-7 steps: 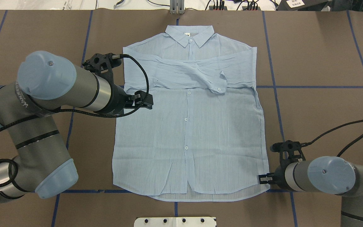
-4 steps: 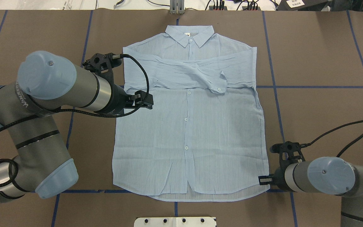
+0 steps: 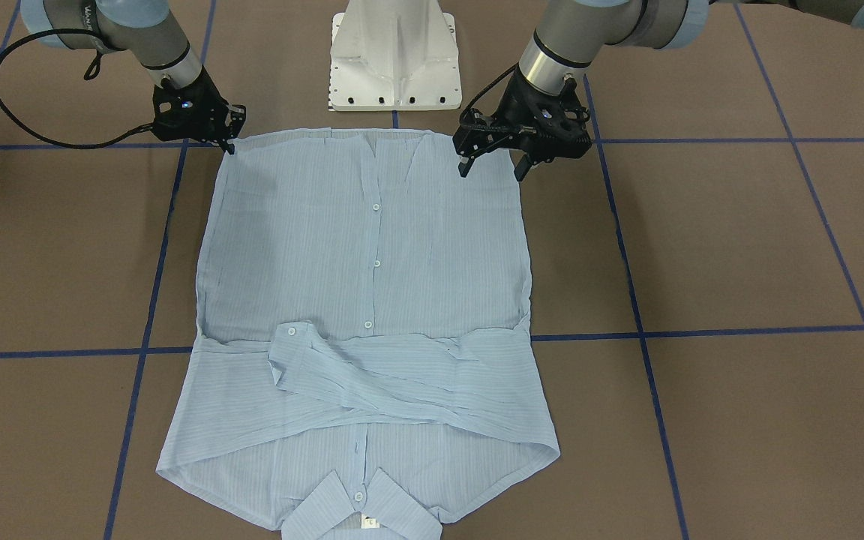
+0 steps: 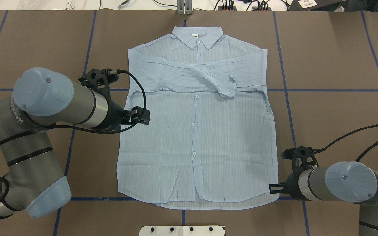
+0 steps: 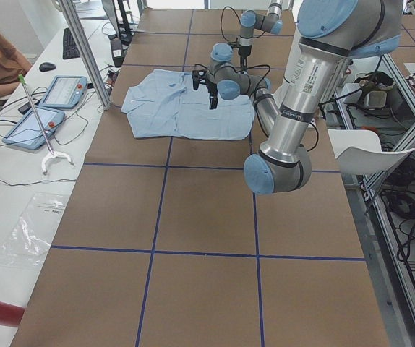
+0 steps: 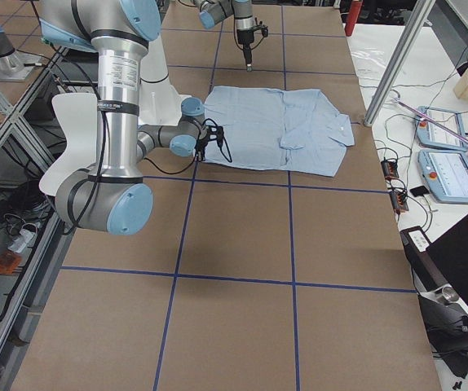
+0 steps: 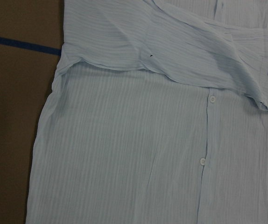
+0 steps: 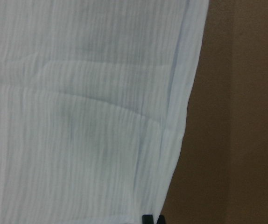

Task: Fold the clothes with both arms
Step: 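Move both grippers to the shirt hem corners nearest the robot, then grasp the hem corners with both grippers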

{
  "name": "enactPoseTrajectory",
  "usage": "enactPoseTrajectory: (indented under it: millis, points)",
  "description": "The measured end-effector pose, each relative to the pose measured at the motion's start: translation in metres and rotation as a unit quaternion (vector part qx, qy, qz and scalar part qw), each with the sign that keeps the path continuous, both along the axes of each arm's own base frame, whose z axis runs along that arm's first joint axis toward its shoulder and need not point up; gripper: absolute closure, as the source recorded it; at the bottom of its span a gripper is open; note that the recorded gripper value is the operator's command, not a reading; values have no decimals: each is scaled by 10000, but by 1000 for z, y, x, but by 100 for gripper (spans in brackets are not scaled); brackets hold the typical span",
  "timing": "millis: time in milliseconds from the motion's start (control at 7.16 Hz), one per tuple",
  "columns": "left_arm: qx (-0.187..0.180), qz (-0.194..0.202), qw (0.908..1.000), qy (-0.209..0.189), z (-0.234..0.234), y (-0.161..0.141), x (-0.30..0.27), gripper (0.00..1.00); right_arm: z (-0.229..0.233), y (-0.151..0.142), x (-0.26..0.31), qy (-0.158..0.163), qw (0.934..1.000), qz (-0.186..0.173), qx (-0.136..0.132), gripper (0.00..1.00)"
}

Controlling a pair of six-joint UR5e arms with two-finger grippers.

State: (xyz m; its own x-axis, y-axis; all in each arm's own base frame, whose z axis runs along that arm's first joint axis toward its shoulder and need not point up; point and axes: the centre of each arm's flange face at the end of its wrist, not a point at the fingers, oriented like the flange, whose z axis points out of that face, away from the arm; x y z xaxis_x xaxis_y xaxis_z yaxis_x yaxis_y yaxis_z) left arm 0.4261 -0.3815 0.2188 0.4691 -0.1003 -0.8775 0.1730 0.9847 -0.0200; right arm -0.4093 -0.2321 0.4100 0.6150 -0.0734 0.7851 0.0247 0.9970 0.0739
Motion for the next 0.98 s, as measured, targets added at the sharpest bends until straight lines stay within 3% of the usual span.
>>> enactPoseTrajectory:
  millis: [419, 698, 978]
  points:
    - [-471, 414, 9950, -781, 32, 59, 22, 6, -17, 1, 5, -201, 9998, -37, -1, 100]
    - [-552, 446, 9904, -1186, 70, 72, 55, 9, -21, 1, 3, -254, 9997, -35, 16, 100]
    - [-659, 458, 9879, -1327, 96, 77, 80, 20, -22, 1, 2, -270, 9996, -36, 21, 100]
